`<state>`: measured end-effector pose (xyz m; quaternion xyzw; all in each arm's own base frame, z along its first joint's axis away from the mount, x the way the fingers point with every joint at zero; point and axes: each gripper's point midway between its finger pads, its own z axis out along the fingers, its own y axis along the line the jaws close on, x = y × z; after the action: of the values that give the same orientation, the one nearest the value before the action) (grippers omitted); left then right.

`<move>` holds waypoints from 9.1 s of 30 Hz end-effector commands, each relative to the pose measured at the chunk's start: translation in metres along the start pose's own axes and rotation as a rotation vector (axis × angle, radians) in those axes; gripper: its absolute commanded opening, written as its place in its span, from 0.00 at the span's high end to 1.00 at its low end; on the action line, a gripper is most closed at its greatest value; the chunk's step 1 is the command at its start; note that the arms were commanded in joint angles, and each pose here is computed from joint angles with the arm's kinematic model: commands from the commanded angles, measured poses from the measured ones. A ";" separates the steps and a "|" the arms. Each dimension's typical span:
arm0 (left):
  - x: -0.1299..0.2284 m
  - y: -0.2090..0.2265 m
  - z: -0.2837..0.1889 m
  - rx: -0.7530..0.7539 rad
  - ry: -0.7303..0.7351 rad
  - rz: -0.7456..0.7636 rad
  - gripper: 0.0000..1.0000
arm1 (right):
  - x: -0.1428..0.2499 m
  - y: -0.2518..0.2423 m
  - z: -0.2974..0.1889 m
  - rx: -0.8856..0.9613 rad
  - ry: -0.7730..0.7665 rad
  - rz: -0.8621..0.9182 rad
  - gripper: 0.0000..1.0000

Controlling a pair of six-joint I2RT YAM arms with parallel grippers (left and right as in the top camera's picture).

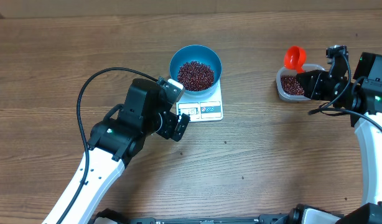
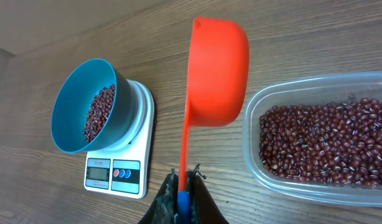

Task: Scoop item into bowl and weigh 150g on scale
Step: 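Carry the red scoop with the right gripper back to the bean tub, then dip the red scoop into the tub beans with the right gripper, then lift the scoop and carry it over the blue bowl, then tilt the red scoop over the bowl to add a few beans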

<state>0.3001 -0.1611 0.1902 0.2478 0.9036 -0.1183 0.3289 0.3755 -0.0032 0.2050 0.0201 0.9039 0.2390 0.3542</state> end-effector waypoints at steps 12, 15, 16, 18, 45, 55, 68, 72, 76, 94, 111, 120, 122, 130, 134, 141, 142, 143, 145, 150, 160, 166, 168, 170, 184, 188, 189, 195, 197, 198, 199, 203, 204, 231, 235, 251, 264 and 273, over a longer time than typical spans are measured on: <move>0.000 0.000 0.001 0.006 0.001 -0.011 0.00 | -0.013 0.006 -0.010 -0.002 -0.040 -0.021 0.96; 0.000 0.000 0.001 0.006 0.001 -0.011 0.01 | -0.013 0.006 -0.010 -0.002 -0.040 -0.021 0.96; 0.000 0.000 0.001 0.006 0.001 -0.011 0.00 | -0.013 0.006 -0.010 -0.002 -0.040 -0.021 0.96; 0.000 0.000 0.001 0.006 0.001 -0.011 0.00 | -0.013 0.006 -0.010 -0.002 -0.040 -0.021 0.96; 0.000 0.000 0.001 0.006 0.001 -0.011 0.00 | 0.022 -0.078 -0.005 0.415 0.114 0.051 0.96; 0.000 0.000 0.001 0.006 0.000 -0.011 0.00 | 0.052 -0.101 0.028 0.411 0.246 0.109 0.96; 0.000 0.000 0.001 0.006 0.001 -0.011 0.00 | 0.067 -0.109 0.042 0.399 0.287 0.129 0.96; 0.000 0.000 0.001 0.006 0.001 -0.011 0.00 | 0.068 -0.109 0.043 0.399 0.287 0.129 0.96; 0.000 0.000 0.001 0.006 0.001 -0.011 0.00 | 0.067 -0.101 0.046 0.353 0.283 0.136 0.96; 0.000 0.000 0.001 0.006 0.001 -0.011 0.00 | 0.065 -0.085 0.051 0.244 0.287 0.061 0.96; 0.000 0.000 0.001 0.006 0.001 -0.011 0.00 | 0.050 -0.094 0.055 0.264 0.232 -0.054 0.96; 0.000 0.000 0.001 0.006 0.001 -0.011 0.01 | 0.061 -0.096 0.059 0.259 0.251 -0.062 0.96; 0.000 0.000 0.001 0.006 0.001 -0.011 0.00 | 0.062 -0.096 0.059 0.259 0.254 -0.067 0.96; 0.000 0.000 0.001 0.006 0.001 -0.011 0.00 | 0.080 -0.106 0.074 0.250 0.316 -0.033 0.96; 0.000 0.000 0.001 0.006 0.001 -0.011 0.00 | 0.082 -0.106 0.073 0.249 0.323 -0.028 0.96; 0.000 0.000 0.001 0.006 0.001 -0.011 0.00 | 0.071 -0.104 0.063 0.260 0.301 0.014 0.96; 0.000 0.000 0.001 0.006 0.001 -0.011 0.00 | 0.066 -0.102 0.059 0.256 0.291 0.013 0.96; 0.000 0.000 0.001 0.006 0.001 -0.011 0.00 | 0.061 -0.098 0.055 0.249 0.279 0.011 0.96; 0.000 0.000 0.001 0.006 0.001 -0.011 0.00 | 0.049 -0.090 0.048 0.228 0.248 0.003 0.96; 0.000 0.000 0.001 0.006 0.001 -0.011 0.00 | 0.013 -0.062 0.022 0.186 0.152 -0.043 0.96; 0.000 0.000 0.001 0.006 0.001 -0.011 0.01 | -0.004 -0.032 0.000 0.120 0.076 -0.082 0.96; 0.000 0.000 0.001 0.006 0.001 -0.011 0.00 | -0.009 0.024 -0.001 -0.192 0.037 -0.087 0.96; 0.000 0.000 0.001 0.006 0.001 -0.011 0.00 | -0.009 0.040 0.001 -0.256 0.037 -0.105 0.96; 0.000 0.000 0.001 0.006 0.001 -0.011 0.01 | -0.006 0.054 0.006 -0.281 0.053 -0.132 0.96; 0.000 0.000 0.001 0.006 0.001 -0.011 0.01 | 0.007 0.162 0.054 -0.349 0.045 -0.484 0.96; 0.000 0.000 0.001 0.006 0.001 -0.011 0.00 | 0.007 0.174 0.068 -0.269 0.016 -0.561 0.96; 0.000 0.000 0.001 0.006 0.001 -0.011 0.00 | 0.004 0.175 0.079 -0.202 -0.004 -0.594 0.96; 0.000 0.000 0.001 0.006 0.001 -0.011 0.00 | 0.004 0.178 0.094 -0.197 -0.014 -0.617 0.96; 0.000 0.000 0.001 0.006 0.001 -0.011 0.00 | 0.004 0.177 0.097 -0.197 -0.012 -0.616 0.96; 0.000 0.000 0.001 0.006 0.001 -0.011 0.00 | 0.004 0.177 0.098 -0.197 -0.010 -0.615 0.96; 0.000 0.000 0.001 0.006 0.001 -0.011 0.01 | 0.005 0.177 0.098 -0.197 -0.008 -0.614 0.96; 0.000 0.000 0.001 0.006 0.001 -0.011 0.00 | 0.004 0.175 0.098 -0.185 -0.009 -0.614 0.96; 0.000 0.000 0.001 0.006 0.001 -0.011 0.00 | 0.004 0.175 0.098 -0.187 -0.008 -0.611 0.96; 0.000 0.000 0.001 0.006 0.001 -0.011 0.00 | 0.004 0.167 0.099 -0.143 -0.007 -0.695 0.96; 0.000 0.000 0.001 0.006 0.001 -0.011 0.00 | 0.006 0.165 0.100 -0.136 0.000 -0.727 0.96; 0.000 0.000 0.001 0.006 0.001 -0.011 0.00 | 0.006 0.167 0.099 -0.173 -0.006 -0.763 0.96; 0.000 0.000 0.001 0.006 0.001 -0.011 0.00 | 0.009 0.169 0.097 -0.201 0.030 -0.508 0.96; 0.000 0.000 0.001 0.006 0.001 -0.011 0.00 | 0.016 0.186 0.092 -0.306 0.073 -0.333 0.96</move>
<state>0.3001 -0.1611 0.1902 0.2478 0.9036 -0.1183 0.3289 0.3972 0.1978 0.2062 -0.2073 0.8670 0.2823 0.3546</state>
